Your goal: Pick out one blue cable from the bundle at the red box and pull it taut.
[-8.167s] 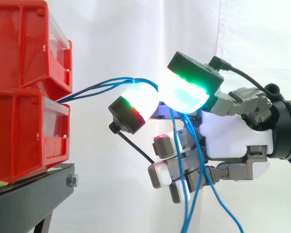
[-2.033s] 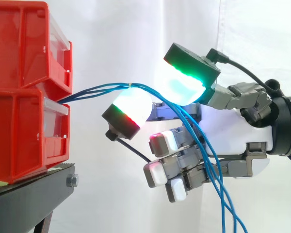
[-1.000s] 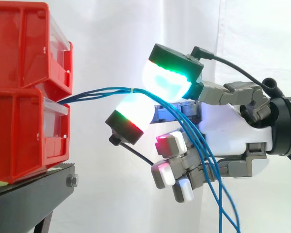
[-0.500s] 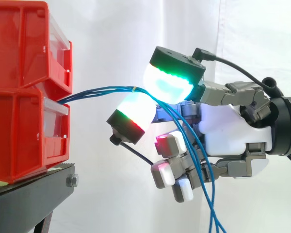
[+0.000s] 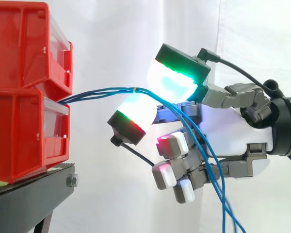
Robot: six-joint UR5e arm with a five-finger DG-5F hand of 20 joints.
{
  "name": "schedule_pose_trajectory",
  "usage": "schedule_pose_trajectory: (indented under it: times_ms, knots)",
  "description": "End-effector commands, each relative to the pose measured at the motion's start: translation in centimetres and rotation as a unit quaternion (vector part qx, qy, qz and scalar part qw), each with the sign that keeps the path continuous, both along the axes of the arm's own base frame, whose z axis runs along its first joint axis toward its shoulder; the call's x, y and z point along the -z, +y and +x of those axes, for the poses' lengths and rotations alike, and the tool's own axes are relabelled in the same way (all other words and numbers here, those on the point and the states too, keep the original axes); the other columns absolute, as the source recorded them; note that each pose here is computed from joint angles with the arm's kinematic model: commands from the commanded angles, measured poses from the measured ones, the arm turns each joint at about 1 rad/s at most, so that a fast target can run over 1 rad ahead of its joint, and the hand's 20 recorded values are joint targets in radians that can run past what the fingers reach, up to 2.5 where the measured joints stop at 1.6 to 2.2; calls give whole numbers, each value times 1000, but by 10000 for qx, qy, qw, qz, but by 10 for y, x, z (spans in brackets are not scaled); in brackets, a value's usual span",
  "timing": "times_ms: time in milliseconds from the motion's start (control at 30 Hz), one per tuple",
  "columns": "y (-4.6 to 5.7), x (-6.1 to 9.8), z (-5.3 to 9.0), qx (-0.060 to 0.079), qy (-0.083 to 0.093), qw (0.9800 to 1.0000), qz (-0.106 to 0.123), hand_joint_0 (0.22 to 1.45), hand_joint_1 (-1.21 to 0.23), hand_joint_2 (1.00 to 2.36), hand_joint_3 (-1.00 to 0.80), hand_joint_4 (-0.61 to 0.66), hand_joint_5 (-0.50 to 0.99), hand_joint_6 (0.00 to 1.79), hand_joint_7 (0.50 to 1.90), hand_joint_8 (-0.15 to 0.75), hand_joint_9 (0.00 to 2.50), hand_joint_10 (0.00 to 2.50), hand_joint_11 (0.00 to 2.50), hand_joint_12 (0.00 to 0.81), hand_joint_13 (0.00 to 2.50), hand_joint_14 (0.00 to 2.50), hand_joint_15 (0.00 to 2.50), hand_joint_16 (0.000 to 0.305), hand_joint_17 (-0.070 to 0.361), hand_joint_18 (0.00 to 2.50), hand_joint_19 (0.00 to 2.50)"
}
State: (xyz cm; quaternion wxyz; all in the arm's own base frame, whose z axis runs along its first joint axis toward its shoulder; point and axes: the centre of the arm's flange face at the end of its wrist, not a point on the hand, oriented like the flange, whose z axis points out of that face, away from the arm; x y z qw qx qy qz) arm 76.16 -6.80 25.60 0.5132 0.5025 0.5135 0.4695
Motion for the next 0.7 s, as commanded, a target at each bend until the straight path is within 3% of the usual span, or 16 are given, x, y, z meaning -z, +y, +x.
schedule_pose_trajectory:
  times_ms: [0, 133, 233, 333, 667]
  knots:
    - [0, 0, 0, 1, -2, 10000, 1, 463, -631, 1000, -500, -13, -88, 909, 826, 266, 1194, 25, 749, 350, 1005, 23, 639, 53, 120, 895, 775]
    - [0, -1, 0, 1, -18, 10000, 3, 435, -546, 1000, -500, 3, -85, 895, 817, 276, 1190, 27, 740, 364, 1015, 24, 639, 57, 128, 915, 776]
    - [0, 0, 1, 1, -10, 10000, 2, 510, -476, 1000, -500, -8, -90, 888, 836, 253, 1176, 28, 750, 334, 988, 26, 646, 50, 113, 858, 805]
    - [0, 0, 1, 1, -2, 10000, 1, 599, -564, 1000, -500, -66, -89, 883, 864, 238, 1154, 28, 772, 320, 965, 26, 656, 46, 104, 820, 801]
    - [0, -2, 1, 1, -10, 10000, 2, 651, -796, 1015, -337, -61, -102, 917, 889, 234, 1092, 31, 783, 315, 926, 26, 647, 45, 102, 791, 781]
